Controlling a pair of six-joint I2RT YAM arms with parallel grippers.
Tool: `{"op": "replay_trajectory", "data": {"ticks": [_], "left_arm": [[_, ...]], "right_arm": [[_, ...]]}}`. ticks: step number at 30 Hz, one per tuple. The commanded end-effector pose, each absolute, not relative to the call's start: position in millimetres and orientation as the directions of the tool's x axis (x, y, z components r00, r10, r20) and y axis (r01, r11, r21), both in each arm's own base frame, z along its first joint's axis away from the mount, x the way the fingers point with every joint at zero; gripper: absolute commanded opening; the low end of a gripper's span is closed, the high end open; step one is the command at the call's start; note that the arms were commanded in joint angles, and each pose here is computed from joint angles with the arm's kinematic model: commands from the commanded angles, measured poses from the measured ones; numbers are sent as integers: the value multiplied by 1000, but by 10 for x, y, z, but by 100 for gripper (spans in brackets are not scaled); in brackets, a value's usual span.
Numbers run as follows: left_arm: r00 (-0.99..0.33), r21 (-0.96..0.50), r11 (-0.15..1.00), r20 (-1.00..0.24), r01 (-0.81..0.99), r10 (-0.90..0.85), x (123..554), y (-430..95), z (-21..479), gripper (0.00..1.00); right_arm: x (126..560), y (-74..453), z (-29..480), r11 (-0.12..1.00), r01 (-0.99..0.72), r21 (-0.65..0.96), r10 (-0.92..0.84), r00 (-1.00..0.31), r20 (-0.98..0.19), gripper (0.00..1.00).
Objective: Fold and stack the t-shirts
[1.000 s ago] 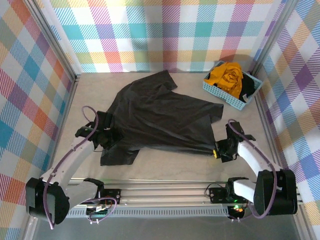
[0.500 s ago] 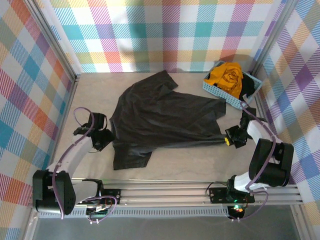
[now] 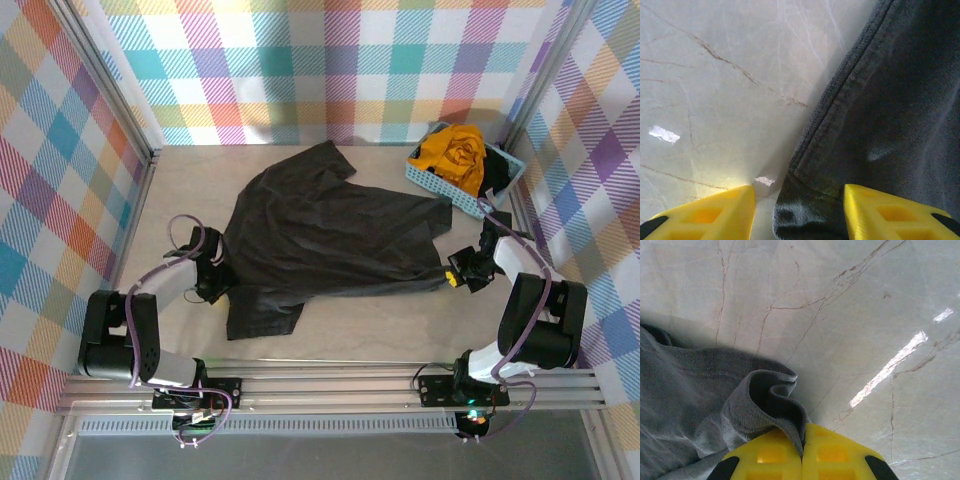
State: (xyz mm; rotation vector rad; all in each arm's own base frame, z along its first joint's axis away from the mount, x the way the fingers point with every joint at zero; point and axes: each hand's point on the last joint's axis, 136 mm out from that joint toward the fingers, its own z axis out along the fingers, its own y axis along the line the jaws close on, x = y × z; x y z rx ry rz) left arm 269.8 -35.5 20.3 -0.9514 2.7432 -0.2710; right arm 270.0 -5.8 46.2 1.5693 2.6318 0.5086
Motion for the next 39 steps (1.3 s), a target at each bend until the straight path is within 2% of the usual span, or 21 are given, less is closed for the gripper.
{"op": "replay_trajectory", "data": {"ticks": [1, 3, 7, 12, 18, 25, 29, 33, 39], "left_arm": [[-773, -281, 787, -189, -549, -606, 2885, -371, 191, 47], [-775, -290, 787, -186, -544, -604, 2933, -392, 159, 41], [-765, -318, 778, -196, -542, -613, 2992, -416, 186, 19], [-692, -407, 739, -289, -537, -662, 3270, -400, 668, 0], [-536, -604, 645, -387, -468, -750, 3872, -447, 1785, 0], [-303, -780, 565, -489, -269, -818, 4181, -376, 3470, 0], [-133, -826, 541, -526, -157, -840, 3992, -218, 4355, 0], [13, -843, 537, -538, -32, -843, 3594, -91, 5121, 0], [170, -839, 531, -509, 119, -844, 2961, 47, 5896, 0]], "right_arm": [[2717, -11, 482, 427, 845, 321, 857, -492, 156, 0], [2717, -3, 484, 426, 844, 324, 856, -492, 156, 0], [2766, 6, 538, 423, 835, 352, 856, -495, 147, 0], [3072, 148, 852, 508, 736, 447, 805, -591, 57, 0], [3714, 525, 1813, 616, 484, 622, 711, -681, -175, 0], [4235, 700, 3323, 618, 167, 768, 686, -592, -423, 0], [4199, 750, 4146, 604, -42, 796, 679, -496, -541, 0], [3960, 761, 4729, 582, -196, 789, 682, -411, -605, 0], [3420, 692, 5384, 577, -356, 735, 692, -263, -672, 0]]}}
